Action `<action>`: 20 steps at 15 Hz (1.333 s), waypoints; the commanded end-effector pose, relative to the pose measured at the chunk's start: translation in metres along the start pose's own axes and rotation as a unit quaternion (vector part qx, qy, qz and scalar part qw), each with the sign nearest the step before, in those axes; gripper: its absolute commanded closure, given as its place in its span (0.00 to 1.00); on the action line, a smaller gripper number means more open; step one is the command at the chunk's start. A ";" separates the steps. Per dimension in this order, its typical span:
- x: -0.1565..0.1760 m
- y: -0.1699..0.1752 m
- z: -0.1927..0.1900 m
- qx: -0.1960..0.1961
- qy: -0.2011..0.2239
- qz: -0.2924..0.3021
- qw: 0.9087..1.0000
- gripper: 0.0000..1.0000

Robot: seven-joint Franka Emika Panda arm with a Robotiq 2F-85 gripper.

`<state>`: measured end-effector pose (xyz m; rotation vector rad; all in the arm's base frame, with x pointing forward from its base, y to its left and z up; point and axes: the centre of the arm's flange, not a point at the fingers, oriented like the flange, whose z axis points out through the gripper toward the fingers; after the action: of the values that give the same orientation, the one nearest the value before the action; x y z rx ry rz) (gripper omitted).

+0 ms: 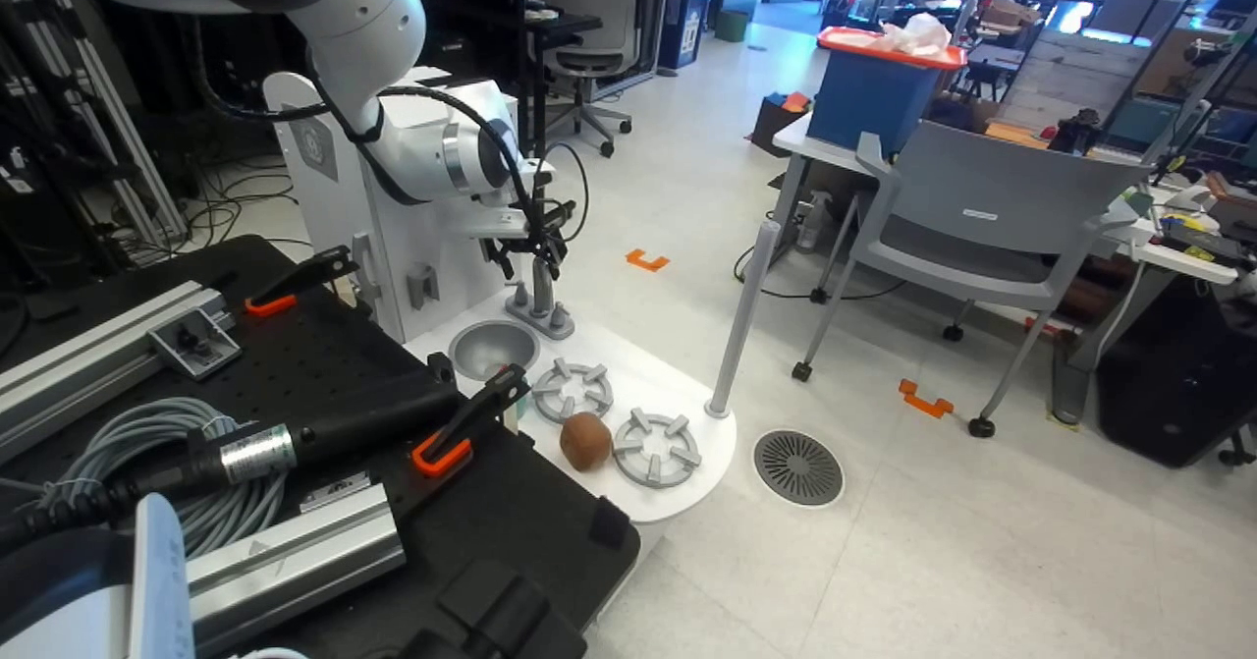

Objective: Push the grey toy tap to the left

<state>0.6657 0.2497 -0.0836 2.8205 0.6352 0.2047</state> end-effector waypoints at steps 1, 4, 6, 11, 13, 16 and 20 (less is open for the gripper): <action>-0.008 -0.011 0.013 -0.003 -0.041 0.009 0.999 0.00; -0.027 -0.014 0.007 0.001 -0.106 0.031 0.994 0.00; -0.033 -0.024 0.005 0.020 -0.124 0.025 0.992 0.00; -0.022 -0.040 -0.002 0.043 -0.115 0.033 0.992 0.00; -0.023 -0.039 -0.005 0.046 -0.126 0.039 0.990 0.00; -0.033 -0.036 -0.022 0.070 -0.171 0.050 0.982 0.00; -0.053 -0.020 -0.050 0.105 -0.225 0.041 0.968 0.00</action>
<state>0.6173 0.2451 -0.0942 2.8940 0.4396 -0.3526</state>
